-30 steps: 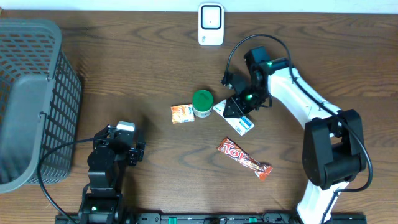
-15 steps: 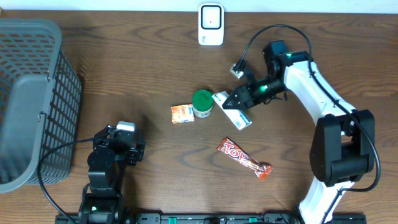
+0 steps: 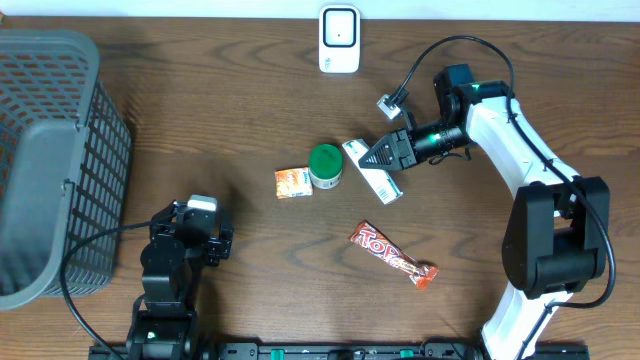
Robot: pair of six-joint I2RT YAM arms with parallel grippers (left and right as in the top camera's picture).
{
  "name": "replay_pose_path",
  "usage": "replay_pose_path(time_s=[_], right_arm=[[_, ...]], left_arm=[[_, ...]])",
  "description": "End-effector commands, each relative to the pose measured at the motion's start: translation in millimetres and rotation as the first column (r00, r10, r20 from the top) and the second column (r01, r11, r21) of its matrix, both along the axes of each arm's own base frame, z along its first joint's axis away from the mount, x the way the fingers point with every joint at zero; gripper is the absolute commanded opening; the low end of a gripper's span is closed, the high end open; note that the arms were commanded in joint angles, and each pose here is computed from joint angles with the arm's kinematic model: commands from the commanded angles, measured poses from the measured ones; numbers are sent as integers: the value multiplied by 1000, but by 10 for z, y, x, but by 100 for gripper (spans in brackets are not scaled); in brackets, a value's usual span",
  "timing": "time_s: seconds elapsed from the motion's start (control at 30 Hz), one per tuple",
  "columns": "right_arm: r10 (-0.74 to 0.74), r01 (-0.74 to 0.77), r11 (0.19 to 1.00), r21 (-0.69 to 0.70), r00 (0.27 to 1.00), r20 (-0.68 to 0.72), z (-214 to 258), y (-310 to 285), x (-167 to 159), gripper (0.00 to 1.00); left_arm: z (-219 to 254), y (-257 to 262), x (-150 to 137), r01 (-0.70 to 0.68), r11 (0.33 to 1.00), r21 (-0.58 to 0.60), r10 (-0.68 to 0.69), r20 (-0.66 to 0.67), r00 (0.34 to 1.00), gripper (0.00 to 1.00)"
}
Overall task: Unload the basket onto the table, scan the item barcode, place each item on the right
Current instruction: 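Lift the Panadol box with the right gripper toward the scanner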
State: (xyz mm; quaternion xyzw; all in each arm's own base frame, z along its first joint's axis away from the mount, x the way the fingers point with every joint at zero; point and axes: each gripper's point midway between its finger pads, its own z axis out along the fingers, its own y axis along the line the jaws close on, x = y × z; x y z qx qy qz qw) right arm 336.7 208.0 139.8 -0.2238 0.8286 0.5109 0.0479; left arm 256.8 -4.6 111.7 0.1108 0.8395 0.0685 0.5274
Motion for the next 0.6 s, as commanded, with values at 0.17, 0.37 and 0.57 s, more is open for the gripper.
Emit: replay_pose_path(time_s=[0.17,0.37,0.57], right_arm=[[-47,65,986,-150,992,121,-199,-77,335,27],[-78,155,934,-321,968,240,-346,-39,615,30],[-66,318,817,-482,881,469,-220,-11,1055,34]], left_arm=[[14,7,1,-9,1000,-5,9,6,1000,87],[15,7,2,-9,1000,-5,9,6,1000,87],[15,7,1,-9,1000,-5,9,6,1000,87]])
